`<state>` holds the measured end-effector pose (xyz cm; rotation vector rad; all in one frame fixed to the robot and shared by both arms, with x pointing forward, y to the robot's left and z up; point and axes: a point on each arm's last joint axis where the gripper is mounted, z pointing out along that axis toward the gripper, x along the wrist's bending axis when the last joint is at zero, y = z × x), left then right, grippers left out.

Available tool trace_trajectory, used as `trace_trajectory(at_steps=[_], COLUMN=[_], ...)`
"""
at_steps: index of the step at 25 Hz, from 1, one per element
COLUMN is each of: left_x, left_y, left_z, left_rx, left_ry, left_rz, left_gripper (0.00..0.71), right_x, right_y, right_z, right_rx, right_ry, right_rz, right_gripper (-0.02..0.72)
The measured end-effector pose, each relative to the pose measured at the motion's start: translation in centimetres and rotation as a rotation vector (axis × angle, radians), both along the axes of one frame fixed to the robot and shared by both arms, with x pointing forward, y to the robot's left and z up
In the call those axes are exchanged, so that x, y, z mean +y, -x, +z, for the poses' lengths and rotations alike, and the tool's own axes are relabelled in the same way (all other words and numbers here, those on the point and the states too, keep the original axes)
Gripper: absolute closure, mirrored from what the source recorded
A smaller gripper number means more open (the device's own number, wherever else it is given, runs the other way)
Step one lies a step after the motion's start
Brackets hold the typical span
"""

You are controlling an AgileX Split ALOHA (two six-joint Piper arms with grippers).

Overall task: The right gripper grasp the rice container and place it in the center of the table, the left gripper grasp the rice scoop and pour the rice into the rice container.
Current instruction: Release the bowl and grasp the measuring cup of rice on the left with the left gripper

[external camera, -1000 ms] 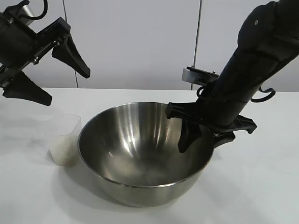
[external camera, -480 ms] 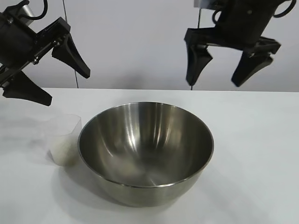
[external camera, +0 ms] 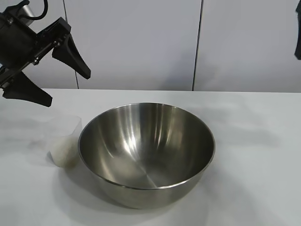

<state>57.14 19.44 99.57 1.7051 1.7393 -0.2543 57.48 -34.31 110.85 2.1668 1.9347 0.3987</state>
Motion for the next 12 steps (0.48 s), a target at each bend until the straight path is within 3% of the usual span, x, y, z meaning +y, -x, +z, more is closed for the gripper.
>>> trace_trajectory(at_steps=[7,12], left_x=[0.0,0.0], left_y=[0.0,0.0], left_z=[0.0,0.0], left_rx=[0.000,0.000], left_ry=[0.000,0.000], left_rz=[0.000,0.000], left_gripper=[0.054,0.054], right_x=[2.1,3.6], right_y=[10.0,20.2], right_z=[6.0,5.1], right_rx=[-0.198,-0.378], right_ry=[-0.036,0.007], right_rz=[0.013,0.017], right_gripper=[0.062,0.062])
